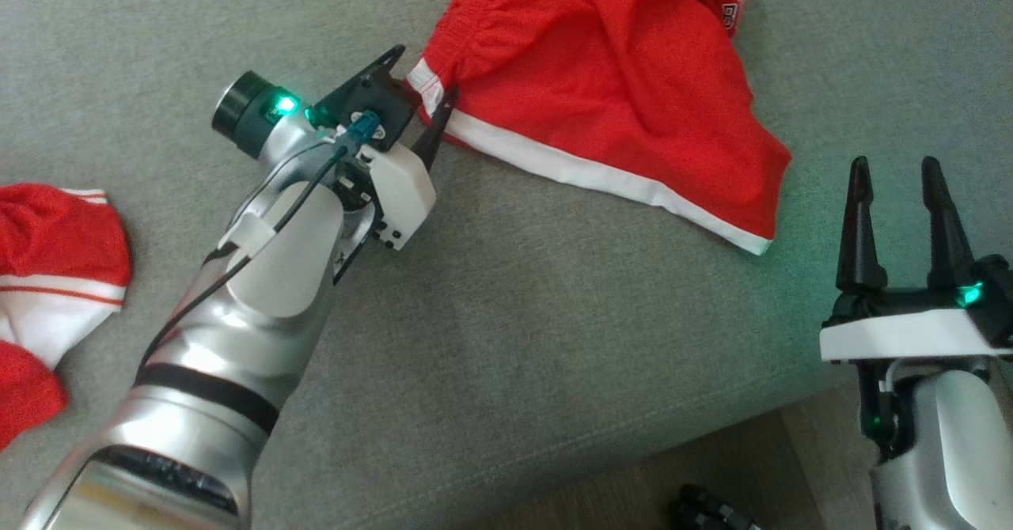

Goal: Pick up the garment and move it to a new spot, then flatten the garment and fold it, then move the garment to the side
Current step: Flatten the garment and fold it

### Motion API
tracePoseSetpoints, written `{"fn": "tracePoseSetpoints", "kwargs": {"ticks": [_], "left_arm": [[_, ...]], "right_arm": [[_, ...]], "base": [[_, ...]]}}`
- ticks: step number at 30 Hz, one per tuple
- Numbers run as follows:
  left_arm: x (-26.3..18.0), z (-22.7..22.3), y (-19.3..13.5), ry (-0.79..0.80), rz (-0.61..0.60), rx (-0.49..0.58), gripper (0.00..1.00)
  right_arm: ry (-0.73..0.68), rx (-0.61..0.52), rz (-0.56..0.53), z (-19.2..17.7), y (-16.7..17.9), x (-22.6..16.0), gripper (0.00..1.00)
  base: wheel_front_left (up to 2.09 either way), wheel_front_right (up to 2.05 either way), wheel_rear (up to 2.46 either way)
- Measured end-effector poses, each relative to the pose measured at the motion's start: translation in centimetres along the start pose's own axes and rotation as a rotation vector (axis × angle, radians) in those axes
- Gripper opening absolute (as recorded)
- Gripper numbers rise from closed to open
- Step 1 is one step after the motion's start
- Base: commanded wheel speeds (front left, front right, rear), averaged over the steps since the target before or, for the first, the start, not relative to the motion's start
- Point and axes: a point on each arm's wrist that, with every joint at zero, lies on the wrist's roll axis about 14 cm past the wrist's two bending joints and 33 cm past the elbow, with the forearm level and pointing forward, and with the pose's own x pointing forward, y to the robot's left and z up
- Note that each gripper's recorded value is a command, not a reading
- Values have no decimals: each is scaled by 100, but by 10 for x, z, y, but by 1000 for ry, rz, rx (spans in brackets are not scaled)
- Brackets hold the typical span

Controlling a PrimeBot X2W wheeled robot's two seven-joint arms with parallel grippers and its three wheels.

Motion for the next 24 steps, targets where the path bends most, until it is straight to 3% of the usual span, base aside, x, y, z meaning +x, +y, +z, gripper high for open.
{"fn": "tracePoseSetpoints", "kwargs": {"ticks": [7,8,10,11,19,24], "left_arm": [[5,-10,-6,26,-22,17,100],[5,-10,-6,28,-24,19,93],[4,-12,-6,35,-24,20,19],[4,-11,-5,35,-22,22,0],[-2,1,2,6,4,-14,0],[-7,13,8,-19,23,-38,0]], "right_arm": [[3,4,-25,-1,-9,-5,100],[4,4,-28,-1,-10,-6,100],[3,5,-29,-1,-10,-6,100],[3,5,-29,0,-10,-6,100],[-9,1,-9,3,-4,-6,100],[14,-24,96,-1,29,-9,100]], "base": [[0,0,0],[0,0,0],[0,0,0],[0,0,0],[0,0,0],[0,0,0]]}}
